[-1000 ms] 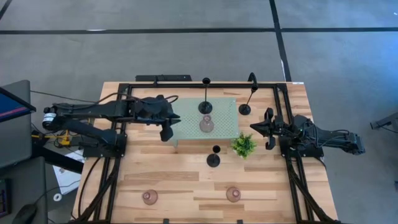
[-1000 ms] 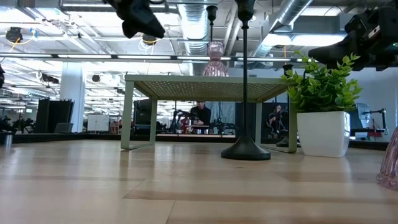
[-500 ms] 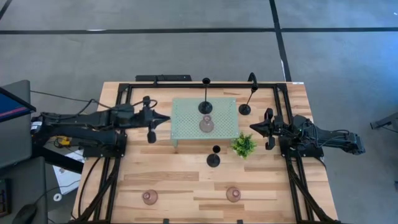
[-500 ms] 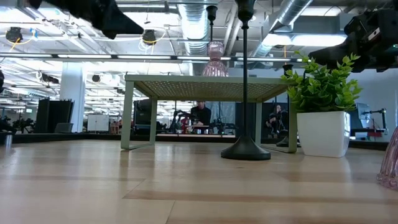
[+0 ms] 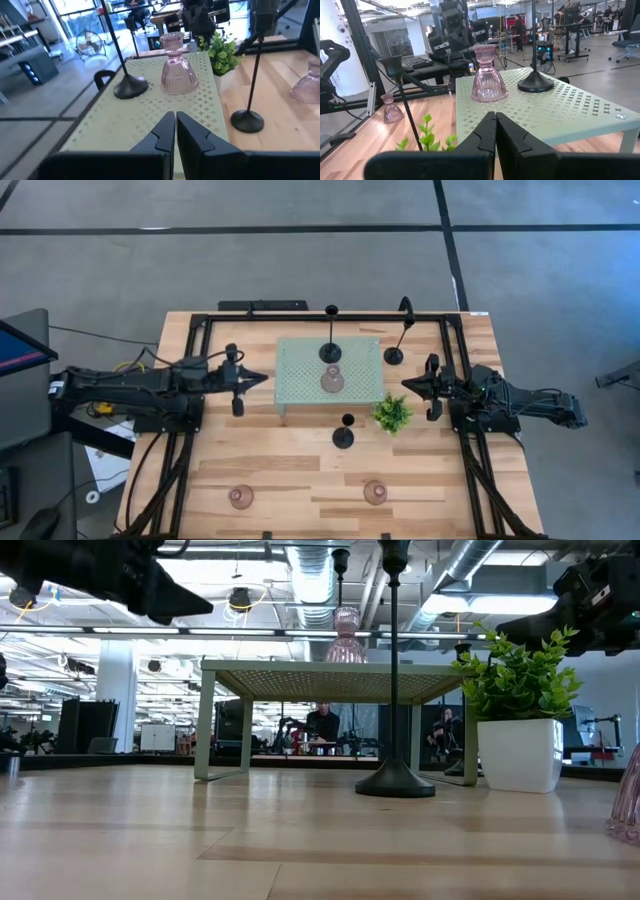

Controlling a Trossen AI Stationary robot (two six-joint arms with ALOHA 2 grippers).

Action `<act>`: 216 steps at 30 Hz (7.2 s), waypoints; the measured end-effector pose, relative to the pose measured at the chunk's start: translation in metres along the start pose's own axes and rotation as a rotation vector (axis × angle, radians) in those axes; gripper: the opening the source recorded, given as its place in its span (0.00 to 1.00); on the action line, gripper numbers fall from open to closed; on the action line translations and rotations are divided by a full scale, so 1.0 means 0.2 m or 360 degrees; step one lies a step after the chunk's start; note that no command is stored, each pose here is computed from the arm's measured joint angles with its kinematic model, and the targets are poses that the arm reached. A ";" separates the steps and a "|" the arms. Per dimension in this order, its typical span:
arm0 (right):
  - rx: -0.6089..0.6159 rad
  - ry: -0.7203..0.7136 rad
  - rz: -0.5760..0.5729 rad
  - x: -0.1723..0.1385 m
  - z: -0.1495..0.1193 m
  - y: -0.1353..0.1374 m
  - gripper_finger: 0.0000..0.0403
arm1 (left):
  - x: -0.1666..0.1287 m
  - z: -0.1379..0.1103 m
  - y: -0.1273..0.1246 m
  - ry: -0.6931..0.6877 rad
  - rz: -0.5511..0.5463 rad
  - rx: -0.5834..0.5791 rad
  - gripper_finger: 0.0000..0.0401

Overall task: Pick & Place candle stick holders
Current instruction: Align the top black candle holder on the shelf with the black candle holder

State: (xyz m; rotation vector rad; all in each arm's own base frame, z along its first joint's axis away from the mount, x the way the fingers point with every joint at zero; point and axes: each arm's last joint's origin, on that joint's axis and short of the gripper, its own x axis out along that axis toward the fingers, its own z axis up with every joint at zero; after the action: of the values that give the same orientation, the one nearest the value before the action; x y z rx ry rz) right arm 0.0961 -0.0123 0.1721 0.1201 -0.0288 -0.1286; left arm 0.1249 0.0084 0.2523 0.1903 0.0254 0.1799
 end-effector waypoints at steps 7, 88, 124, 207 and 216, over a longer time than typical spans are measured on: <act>0.0000 0.0000 0.0000 0.00 0.00 0.00 0.00 | 0.02 -0.03 -0.01 0.0048 -0.0006 -0.0146 0.04; -0.0170 -0.0080 -0.0861 -0.02 0.02 -0.07 0.02 | 0.12 -0.08 -0.03 0.0179 0.0018 0.0143 0.04; 0.0018 0.0023 -0.1165 0.10 -0.03 -0.16 0.43 | 0.12 -0.07 -0.03 0.0153 0.0024 0.0142 0.04; -0.0344 0.0286 -0.1429 0.39 0.48 -0.34 0.01 | 0.12 -0.07 -0.03 0.0163 0.0021 0.0132 0.04; -0.0486 0.0160 -0.1359 0.39 0.82 -0.28 0.00 | 0.12 -0.07 -0.03 0.0163 0.0021 0.0132 0.04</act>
State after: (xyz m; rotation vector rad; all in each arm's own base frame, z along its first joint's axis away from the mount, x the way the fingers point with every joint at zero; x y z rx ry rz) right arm 0.1608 -0.0975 0.3294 -0.1751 0.1450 -0.9751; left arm 0.1491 0.0104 0.2370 0.2638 0.1338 0.2017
